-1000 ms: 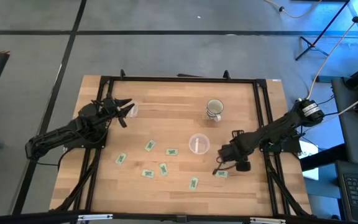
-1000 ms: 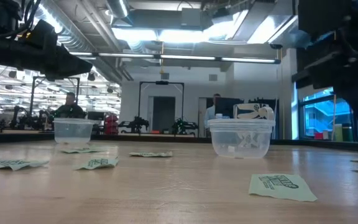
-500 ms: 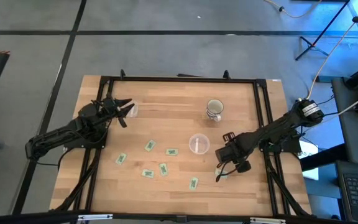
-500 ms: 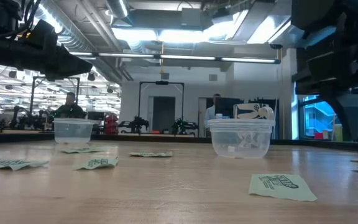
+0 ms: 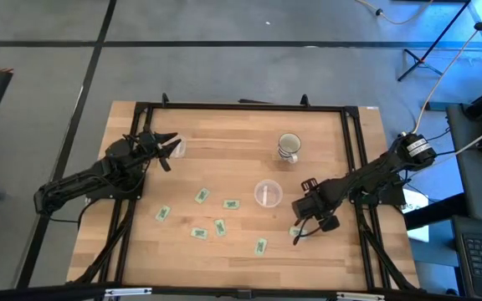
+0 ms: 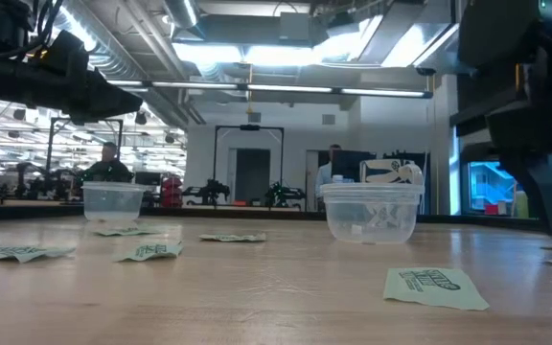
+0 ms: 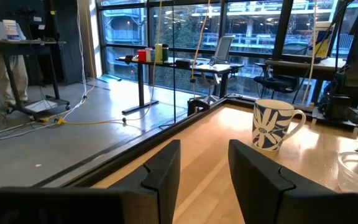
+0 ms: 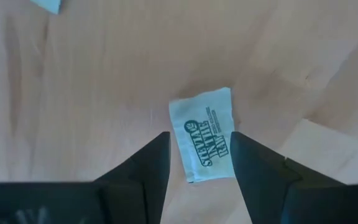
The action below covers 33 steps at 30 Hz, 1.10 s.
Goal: Pick and place Stevia / Truvia into bins
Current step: Put the green stevia packet into the circular transparent container
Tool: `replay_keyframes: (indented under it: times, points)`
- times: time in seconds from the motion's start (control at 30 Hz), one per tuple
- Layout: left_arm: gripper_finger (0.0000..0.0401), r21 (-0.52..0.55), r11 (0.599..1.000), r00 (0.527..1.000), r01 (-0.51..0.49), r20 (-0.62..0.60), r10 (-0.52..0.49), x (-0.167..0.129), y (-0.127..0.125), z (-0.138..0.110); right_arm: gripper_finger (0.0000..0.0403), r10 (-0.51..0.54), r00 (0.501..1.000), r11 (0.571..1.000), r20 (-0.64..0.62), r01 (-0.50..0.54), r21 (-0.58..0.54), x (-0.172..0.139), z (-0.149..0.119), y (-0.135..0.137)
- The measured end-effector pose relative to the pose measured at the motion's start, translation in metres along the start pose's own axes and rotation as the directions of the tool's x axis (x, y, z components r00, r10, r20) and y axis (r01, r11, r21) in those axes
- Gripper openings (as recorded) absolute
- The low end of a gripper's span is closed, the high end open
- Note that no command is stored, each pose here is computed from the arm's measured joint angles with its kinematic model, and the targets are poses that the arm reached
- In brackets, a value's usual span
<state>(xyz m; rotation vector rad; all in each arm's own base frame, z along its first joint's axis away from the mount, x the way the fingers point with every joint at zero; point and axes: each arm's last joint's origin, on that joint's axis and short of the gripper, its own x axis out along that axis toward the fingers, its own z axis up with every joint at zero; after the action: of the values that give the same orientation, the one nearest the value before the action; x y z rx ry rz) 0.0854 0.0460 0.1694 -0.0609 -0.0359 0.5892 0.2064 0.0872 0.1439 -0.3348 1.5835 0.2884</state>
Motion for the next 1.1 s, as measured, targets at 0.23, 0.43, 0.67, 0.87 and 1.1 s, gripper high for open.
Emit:
replay_keyframes:
  times: [0.23, 0.43, 0.67, 0.87, 1.1]
  points:
    - [0.0130, 0.000, 1.000, 1.000, 0.000, 0.000, 0.000, 0.000, 0.000, 0.000, 0.0171, -0.001, 0.999, 0.999, 0.032, 0.002, -0.036, 0.009, -0.002, 0.000]
    - [0.0130, 0.000, 1.000, 1.000, 0.000, 0.000, 0.000, 0.000, 0.000, 0.000, 0.0171, -0.001, 0.999, 0.999, 0.039, 0.002, -0.036, 0.015, -0.006, 0.000]
    - [0.0130, 0.000, 1.000, 1.000, 0.000, 0.000, 0.000, 0.000, 0.000, 0.000, 0.0171, -0.002, 0.999, 0.999, 0.039, 0.003, -0.034, 0.015, -0.006, 0.000]
    - [0.0130, 0.000, 1.000, 1.000, 0.000, 0.000, 0.000, 0.000, 0.000, 0.000, 0.0171, -0.014, 0.999, 0.999, 0.039, 0.016, -0.034, 0.016, -0.006, 0.000]
    - [0.0130, 0.000, 1.000, 1.000, 0.000, 0.000, 0.000, 0.000, 0.000, 0.000, 0.0169, -0.017, 0.999, 1.000, 0.037, 0.016, 0.015, 0.016, -0.006, 0.000]
